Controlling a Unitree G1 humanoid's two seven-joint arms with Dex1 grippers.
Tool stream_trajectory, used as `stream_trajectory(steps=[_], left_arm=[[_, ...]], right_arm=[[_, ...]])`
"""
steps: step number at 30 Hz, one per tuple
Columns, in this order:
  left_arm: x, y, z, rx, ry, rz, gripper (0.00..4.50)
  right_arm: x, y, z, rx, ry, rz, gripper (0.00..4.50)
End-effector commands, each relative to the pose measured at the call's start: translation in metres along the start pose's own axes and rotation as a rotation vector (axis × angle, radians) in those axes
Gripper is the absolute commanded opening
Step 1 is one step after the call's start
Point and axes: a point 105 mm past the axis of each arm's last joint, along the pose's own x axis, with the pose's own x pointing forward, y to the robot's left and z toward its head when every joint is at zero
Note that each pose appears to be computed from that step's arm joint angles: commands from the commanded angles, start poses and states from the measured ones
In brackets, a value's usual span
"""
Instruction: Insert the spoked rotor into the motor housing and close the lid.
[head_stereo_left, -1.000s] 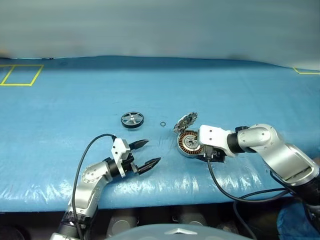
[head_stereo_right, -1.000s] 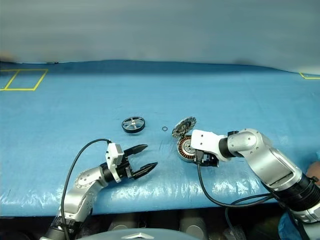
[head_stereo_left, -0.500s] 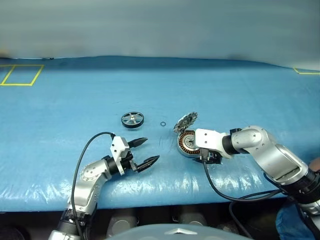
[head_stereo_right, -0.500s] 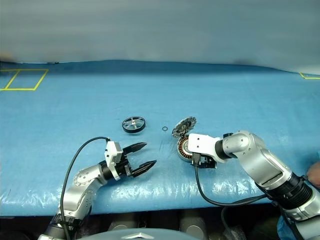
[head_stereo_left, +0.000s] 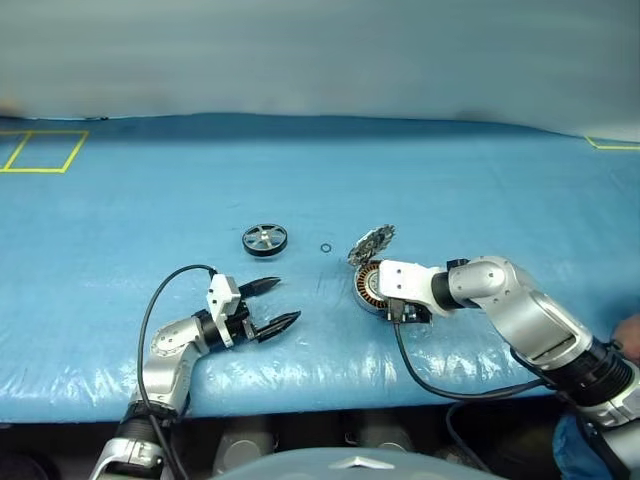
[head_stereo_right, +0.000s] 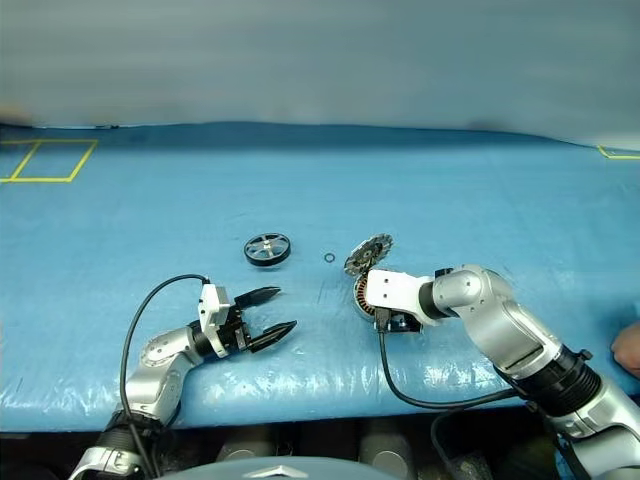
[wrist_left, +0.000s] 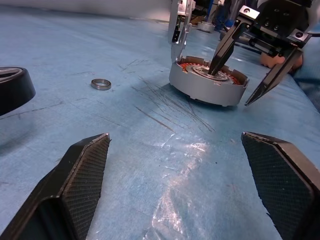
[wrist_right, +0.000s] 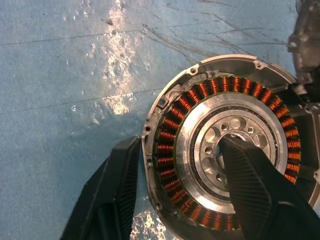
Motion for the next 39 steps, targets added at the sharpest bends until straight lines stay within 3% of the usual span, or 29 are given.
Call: stream_trajectory(steps=[1,5,16,22,39], left_arm=[[-0.007,0.006,-0.007,-0.008,0.006,0.024,4.5],[-0.008,0.007,-0.008,-0.009,-0.002,0.023,4.5],[-0.014,0.015,0.004,0.106,0.014,-0.001,4.5],[-0.024,0.018,0.02,0.208,0.029,-0.023,4.5],[-0.011,-0.008,0.057,0.148,-0.019,-0.036,4.5]], right_arm=[[0.006,0.003,0.001,-0.003,0.014,0.021,1.97],[0.01,-0.008,0.018,0.031,-0.025,-0.038,1.97],[0.01,0.002,0.058,-0.007,-0.111,0.042,1.97],[0.012,0.002,0.067,-0.012,-0.127,0.049,1.97],[0.031,0.028,0.081,-0.046,-0.139,0.154,1.97]])
